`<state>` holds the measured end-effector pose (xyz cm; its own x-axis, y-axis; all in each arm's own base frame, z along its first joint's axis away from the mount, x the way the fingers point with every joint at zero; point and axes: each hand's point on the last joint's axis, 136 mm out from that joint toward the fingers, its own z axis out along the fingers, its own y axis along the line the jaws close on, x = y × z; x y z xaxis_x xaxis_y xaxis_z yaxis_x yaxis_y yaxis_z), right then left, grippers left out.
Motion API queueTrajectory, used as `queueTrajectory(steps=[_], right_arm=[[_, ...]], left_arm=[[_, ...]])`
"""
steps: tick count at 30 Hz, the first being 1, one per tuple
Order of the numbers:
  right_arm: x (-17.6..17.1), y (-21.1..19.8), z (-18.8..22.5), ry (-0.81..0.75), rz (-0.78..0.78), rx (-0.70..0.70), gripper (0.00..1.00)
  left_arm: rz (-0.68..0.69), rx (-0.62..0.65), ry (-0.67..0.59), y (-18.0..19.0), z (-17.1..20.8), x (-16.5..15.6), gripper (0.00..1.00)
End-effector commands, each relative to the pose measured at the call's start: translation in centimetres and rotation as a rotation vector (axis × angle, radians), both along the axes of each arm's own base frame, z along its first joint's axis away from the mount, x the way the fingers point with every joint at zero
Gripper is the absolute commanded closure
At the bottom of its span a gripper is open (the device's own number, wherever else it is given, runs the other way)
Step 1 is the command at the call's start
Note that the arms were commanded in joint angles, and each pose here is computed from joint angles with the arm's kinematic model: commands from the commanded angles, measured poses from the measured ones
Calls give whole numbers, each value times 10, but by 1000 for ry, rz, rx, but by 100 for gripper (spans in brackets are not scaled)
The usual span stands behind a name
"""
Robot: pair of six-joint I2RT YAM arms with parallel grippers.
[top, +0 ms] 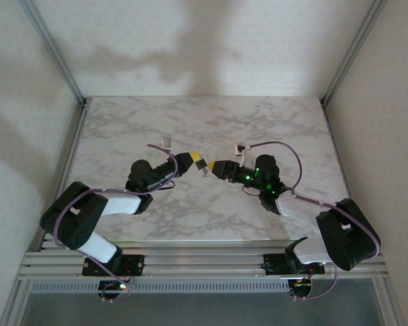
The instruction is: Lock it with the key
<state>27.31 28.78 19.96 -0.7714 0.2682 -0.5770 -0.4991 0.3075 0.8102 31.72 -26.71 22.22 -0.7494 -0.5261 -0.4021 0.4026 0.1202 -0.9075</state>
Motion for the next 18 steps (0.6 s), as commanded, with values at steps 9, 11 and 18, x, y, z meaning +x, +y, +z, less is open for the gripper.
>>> queueTrajectory(steps=[9,11,18], right_arm=[[-1,14,3,-35,92,67,46],[-1,17,2,-29,108,75,49],[-2,18,1,-30,118,73,50]], left_arm=[[-33,-91,-72,3,22,0,100],[-31,-92,-66,3,18,1,100],[-47,-152,-23,9,7,5,100]])
